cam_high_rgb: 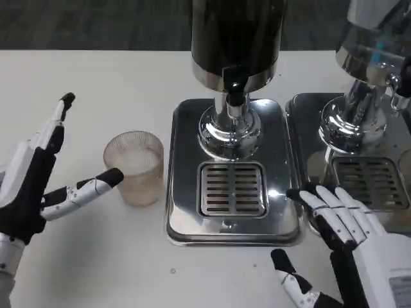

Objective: Grasp the cup under the faucet to collect the drink, then remove the cup.

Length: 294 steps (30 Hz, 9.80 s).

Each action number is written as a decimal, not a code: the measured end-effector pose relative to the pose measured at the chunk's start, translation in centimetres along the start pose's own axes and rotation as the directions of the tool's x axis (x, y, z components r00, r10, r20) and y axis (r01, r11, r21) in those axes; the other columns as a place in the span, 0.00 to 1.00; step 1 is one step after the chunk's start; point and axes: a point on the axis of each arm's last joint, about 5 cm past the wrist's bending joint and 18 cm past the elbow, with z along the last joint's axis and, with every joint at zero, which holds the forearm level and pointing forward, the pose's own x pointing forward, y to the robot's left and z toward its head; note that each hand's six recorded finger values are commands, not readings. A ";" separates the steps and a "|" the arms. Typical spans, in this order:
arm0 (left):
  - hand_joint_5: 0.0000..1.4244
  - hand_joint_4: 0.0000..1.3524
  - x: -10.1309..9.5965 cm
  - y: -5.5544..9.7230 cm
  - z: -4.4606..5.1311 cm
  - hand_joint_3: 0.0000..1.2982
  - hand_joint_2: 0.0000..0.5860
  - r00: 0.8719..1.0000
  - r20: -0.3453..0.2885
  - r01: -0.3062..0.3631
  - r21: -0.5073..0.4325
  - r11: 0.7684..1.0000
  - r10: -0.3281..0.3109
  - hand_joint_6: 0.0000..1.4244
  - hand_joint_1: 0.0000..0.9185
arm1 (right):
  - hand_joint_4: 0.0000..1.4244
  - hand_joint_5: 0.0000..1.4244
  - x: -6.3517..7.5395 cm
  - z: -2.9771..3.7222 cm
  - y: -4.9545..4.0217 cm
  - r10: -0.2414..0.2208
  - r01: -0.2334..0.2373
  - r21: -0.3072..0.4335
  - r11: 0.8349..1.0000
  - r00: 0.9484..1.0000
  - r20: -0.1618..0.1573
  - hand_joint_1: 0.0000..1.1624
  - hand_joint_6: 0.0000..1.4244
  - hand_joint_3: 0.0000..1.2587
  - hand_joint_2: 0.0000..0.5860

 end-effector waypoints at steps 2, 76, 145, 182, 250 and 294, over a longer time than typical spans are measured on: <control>0.07 0.00 0.2 -0.2 -0.22 0.00 0.05 1.000 -0.017 0.015 -0.004 1.000 -0.015 0.10 0.23 | 0.14 0.11 0.1 0.15 0.18 0.004 -0.004 0.005 1.000 1.000 0.006 0.39 0.15 0.22 0.65; 0.52 0.37 2.9 -4.1 0.50 0.33 0.23 0.980 -0.075 0.179 -0.093 0.979 -0.186 0.65 0.41 | 0.20 0.16 0.6 1.68 1.38 0.000 0.000 0.087 0.996 1.000 0.006 0.42 0.18 0.30 0.65; 0.67 0.50 5.8 -7.4 5.13 0.46 0.19 0.960 0.178 0.245 -0.150 0.958 -0.218 0.83 0.39 | 0.23 0.17 -0.9 2.38 1.39 0.013 0.001 0.166 0.986 0.996 -0.085 0.39 0.22 0.30 0.69; 0.29 0.22 7.8 -6.9 6.52 0.27 0.11 0.932 0.247 0.296 -0.099 0.950 -0.265 0.15 0.12 | 0.23 0.19 -0.7 3.19 1.73 0.002 0.019 0.202 0.979 0.995 -0.101 0.40 0.25 0.31 0.69; 0.13 0.12 14.2 2.2 8.41 0.12 0.26 0.658 0.649 0.750 -0.521 0.408 -0.381 0.08 0.00 | 0.24 0.20 0.8 1.67 3.84 -0.079 0.125 0.271 0.954 0.982 -0.174 0.40 0.27 0.33 0.70; 0.01 0.05 13.8 2.5 9.72 0.12 0.25 0.562 0.639 0.726 -0.077 0.683 -0.526 0.00 0.00 | 0.23 0.20 0.4 1.06 3.52 -0.081 0.134 0.260 0.956 0.976 -0.204 0.38 0.26 0.33 0.71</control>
